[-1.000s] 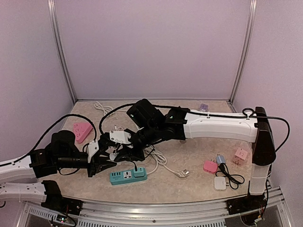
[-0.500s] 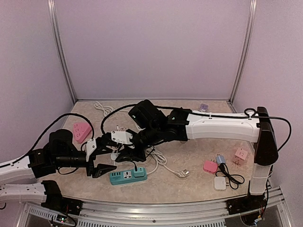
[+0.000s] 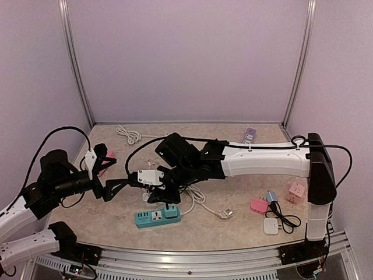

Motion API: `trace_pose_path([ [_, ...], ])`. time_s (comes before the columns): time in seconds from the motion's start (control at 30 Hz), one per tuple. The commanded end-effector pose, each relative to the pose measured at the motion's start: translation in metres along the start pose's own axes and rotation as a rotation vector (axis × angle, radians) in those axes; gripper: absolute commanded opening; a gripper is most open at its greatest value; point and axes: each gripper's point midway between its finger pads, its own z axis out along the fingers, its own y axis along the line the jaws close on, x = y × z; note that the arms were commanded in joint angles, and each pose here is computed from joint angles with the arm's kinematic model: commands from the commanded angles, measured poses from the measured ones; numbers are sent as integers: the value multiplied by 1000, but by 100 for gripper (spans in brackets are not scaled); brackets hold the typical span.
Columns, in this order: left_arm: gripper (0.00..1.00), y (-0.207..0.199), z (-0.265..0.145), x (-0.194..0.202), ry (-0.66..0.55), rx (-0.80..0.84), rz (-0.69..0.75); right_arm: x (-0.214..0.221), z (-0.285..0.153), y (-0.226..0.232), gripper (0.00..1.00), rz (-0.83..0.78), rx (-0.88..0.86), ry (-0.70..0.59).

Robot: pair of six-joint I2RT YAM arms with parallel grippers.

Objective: Insert the plug
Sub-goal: Insert the plug into the socket.

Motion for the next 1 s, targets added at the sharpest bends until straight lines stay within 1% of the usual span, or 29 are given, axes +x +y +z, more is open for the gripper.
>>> trace_pose_path([
  [0.0, 93, 34, -21, -13, -82, -129, -162, 30, 30, 19, 0, -10, -34, 131],
  [0.13, 93, 53, -36, -13, -158, -218, -236, 39, 39, 23, 0, -5, -46, 147],
  [0.23, 93, 61, -39, -4, -164, -257, -263, 41, 41, 24, 0, -4, -49, 155],
  [0.43, 93, 60, -37, 6, -165, -263, -268, 61, 51, 27, 0, 4, -46, 194],
  [0.7, 93, 59, -38, 6, -174, -262, -263, 75, 54, 24, 0, 15, -46, 219],
  [0.97, 93, 59, -37, 6, -176, -256, -261, 102, 66, 26, 0, 57, -46, 277],
])
